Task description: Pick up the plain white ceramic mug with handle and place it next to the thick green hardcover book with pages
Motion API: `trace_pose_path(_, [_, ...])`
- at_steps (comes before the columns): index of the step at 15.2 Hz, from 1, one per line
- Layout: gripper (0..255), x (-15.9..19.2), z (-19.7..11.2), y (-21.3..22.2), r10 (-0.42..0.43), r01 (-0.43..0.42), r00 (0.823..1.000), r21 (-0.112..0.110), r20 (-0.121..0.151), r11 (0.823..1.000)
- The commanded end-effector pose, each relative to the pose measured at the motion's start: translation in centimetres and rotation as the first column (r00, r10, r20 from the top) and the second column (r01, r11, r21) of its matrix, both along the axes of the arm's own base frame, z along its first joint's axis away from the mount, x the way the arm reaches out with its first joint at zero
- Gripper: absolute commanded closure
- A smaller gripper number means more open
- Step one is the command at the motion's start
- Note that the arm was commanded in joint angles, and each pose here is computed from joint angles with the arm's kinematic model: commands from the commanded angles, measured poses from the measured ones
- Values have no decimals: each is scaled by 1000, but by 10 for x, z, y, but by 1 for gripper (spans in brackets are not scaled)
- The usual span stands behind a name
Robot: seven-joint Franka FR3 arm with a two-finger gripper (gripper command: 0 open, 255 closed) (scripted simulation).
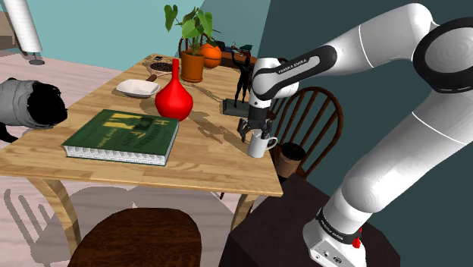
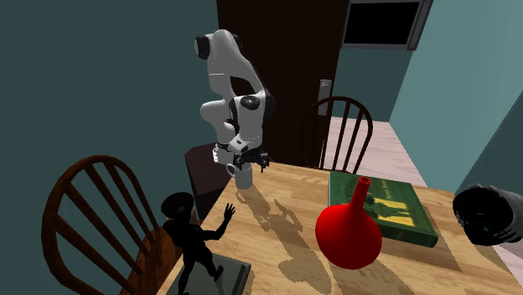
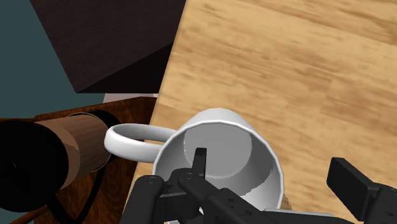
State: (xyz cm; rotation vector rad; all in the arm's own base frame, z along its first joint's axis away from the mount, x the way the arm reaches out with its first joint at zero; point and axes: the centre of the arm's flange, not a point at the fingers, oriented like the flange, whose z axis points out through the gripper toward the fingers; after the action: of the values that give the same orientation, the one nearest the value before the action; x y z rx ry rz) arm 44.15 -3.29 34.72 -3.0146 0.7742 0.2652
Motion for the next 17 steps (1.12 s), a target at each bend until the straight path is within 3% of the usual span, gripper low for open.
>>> trace_pose_path(1, [0, 0, 0, 0, 0, 0, 1000, 0, 0, 1000])
trace_pose_path(2, [0, 0, 0, 0, 0, 0, 1000, 0, 0, 1000])
trace_pose_path(3, [255, 0, 0, 0, 0, 0, 1000, 0, 0, 1000])
trace_pose_path(12, [255, 0, 0, 0, 0, 0, 1000, 0, 0, 1000])
trace_pose_path(17, [255, 0, 26, 0, 0, 0, 1000, 0, 0, 1000])
